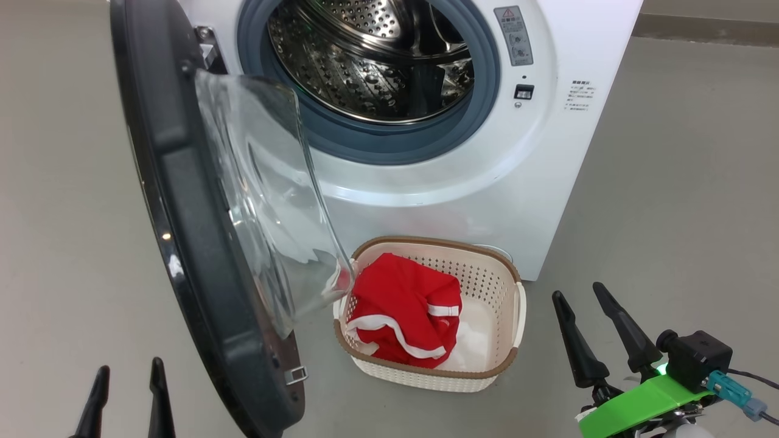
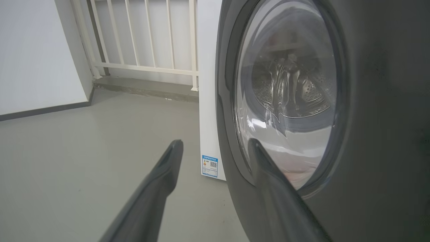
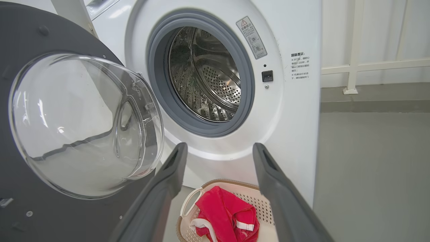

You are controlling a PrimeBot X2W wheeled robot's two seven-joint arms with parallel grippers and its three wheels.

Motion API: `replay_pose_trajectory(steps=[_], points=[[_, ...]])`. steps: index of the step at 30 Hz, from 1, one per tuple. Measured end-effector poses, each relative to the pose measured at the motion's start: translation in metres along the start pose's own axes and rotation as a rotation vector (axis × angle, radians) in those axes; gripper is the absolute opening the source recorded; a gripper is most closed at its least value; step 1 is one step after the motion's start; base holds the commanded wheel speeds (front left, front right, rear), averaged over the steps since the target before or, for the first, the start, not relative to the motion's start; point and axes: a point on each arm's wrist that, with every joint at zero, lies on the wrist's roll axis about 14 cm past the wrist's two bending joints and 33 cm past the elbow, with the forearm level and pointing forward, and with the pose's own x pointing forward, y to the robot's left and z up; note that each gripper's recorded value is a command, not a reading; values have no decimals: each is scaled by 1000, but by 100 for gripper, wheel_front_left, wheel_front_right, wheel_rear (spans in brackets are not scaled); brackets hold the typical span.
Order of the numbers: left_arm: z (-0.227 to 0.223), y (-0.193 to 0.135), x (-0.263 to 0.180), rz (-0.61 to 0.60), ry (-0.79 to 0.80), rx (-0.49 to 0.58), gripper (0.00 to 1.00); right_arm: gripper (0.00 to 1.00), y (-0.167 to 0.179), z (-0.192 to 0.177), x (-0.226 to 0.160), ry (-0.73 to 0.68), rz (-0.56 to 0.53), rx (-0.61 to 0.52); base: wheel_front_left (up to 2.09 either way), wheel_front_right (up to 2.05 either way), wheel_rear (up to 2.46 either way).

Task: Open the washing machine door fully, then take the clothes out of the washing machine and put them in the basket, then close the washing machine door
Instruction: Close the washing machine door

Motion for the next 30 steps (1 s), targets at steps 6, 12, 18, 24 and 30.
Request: replay_pose_trajectory(steps=[6, 12, 18, 24, 30], points=[[-4, -5, 0, -9, 11, 1, 100, 100, -1, -2, 0, 4, -3, 2, 0, 0, 0], [-6, -8, 1, -15, 21, 2, 100, 100, -3, -3, 0, 9, -5, 2, 0, 0, 0], [-10, -7, 0, -9, 32, 5, 100, 100, -5, -4, 3, 14, -5, 2, 0, 0, 0], [-10, -2, -1, 3, 34, 5, 100, 100, -3, -2, 5, 9, 2, -1, 0, 0, 0], [-13, -1, -2, 3, 43, 2, 100, 100, -2, -2, 5, 9, 4, 0, 0, 0, 0]])
